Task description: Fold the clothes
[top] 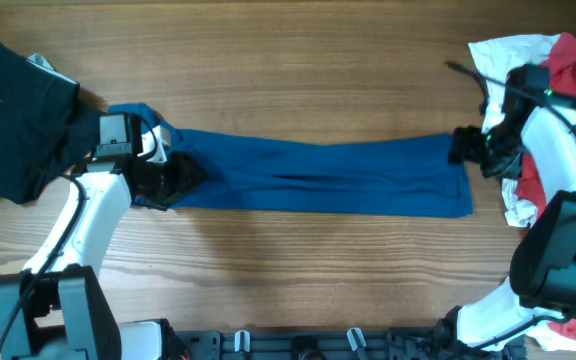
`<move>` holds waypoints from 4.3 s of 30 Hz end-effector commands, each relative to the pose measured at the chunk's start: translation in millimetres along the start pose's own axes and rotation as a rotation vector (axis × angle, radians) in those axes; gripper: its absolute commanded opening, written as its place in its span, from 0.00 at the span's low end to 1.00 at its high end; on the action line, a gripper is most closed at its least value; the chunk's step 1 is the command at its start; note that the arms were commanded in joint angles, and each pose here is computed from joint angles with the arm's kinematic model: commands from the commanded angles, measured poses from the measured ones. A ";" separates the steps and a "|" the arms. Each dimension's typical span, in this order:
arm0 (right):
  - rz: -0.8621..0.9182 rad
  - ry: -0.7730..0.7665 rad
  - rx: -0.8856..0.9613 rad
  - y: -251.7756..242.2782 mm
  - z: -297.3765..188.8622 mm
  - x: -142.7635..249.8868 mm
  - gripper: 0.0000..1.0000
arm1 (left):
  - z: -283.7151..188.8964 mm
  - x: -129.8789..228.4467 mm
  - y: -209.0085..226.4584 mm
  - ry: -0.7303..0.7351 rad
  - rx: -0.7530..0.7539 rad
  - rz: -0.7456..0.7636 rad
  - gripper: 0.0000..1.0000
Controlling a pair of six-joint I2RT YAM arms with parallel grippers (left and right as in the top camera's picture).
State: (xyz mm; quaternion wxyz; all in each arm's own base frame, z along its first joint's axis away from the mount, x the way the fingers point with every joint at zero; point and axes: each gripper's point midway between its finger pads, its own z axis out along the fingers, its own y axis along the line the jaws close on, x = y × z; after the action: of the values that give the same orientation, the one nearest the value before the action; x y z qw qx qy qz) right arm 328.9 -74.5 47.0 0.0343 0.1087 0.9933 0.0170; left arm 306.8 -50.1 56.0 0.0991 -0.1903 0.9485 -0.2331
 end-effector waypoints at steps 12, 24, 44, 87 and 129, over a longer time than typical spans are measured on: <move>-0.133 0.034 -0.177 38.2 47.0 35.9 0.86 | 0.6 6.3 -13.2 0.021 0.025 0.047 0.57; -0.130 0.035 -0.188 40.3 53.6 41.4 0.64 | 0.6 9.7 -11.7 0.034 0.020 0.041 0.60; 0.207 -0.149 0.259 -49.1 -51.6 -12.2 0.04 | -21.1 20.0 -36.9 0.036 0.132 0.064 0.50; -0.514 0.032 -0.253 250.5 -13.6 71.5 0.44 | -19.9 22.0 -28.5 0.041 0.088 0.057 0.54; -0.478 -0.081 -0.413 274.7 -15.8 74.8 0.41 | -18.7 17.6 -12.3 0.015 -0.004 0.052 0.63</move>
State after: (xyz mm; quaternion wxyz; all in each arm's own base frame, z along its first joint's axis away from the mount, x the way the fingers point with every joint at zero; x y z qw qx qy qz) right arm 298.9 229.5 39.5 0.0324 -0.1331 0.9541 0.2663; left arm 286.4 -66.4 75.5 0.0830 -0.1732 0.9482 -0.2531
